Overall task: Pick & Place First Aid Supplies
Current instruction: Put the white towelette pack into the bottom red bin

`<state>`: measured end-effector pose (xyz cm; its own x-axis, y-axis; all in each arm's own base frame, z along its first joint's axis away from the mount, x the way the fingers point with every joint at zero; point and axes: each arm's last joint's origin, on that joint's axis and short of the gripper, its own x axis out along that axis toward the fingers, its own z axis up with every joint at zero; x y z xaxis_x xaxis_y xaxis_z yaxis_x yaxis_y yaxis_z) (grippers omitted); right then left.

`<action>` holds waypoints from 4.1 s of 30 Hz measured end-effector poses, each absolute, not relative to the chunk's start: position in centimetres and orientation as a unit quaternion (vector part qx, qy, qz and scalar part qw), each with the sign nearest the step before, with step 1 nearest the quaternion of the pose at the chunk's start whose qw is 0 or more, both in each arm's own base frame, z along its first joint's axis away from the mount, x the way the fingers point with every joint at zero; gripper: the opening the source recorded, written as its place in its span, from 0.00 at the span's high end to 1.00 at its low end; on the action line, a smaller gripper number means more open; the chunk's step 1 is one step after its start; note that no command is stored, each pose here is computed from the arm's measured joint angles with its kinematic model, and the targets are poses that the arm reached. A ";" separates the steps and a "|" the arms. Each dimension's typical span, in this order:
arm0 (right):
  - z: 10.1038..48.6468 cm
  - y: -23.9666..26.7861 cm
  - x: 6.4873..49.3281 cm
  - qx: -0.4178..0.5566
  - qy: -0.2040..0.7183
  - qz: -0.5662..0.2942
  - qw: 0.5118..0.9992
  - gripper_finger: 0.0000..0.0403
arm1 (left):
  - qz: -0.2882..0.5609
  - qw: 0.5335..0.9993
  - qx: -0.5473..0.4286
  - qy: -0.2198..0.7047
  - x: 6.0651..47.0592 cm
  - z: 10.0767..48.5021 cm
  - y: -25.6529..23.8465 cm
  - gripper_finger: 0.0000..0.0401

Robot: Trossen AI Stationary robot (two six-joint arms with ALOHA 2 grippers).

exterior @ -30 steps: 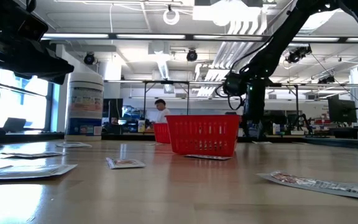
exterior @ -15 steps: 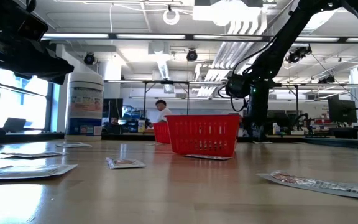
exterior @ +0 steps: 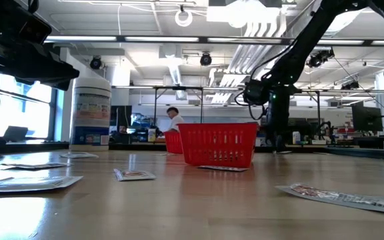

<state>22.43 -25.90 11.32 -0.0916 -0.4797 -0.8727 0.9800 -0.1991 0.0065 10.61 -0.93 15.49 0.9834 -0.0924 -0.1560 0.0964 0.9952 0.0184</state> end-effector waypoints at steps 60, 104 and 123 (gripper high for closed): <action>12.1 -24.8 24.0 0.388 0.332 -0.605 0.610 0.96 | -0.047 0.996 0.013 0.078 10.6 15.5 -0.9 0.95; 21.1 0.6 33.8 0.246 0.364 -0.232 0.868 1.00 | -0.048 0.996 0.013 0.078 10.6 15.5 -0.9 0.95; 17.1 3.6 35.4 0.146 0.401 -0.194 0.883 0.92 | -0.047 0.996 0.013 0.078 10.6 15.5 -0.9 0.95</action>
<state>35.45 3.55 17.15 0.6023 -0.2253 -0.7658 0.4605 0.8817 0.1028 10.61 -0.93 15.49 0.9834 -0.0923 -0.1562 0.0963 0.9952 0.0185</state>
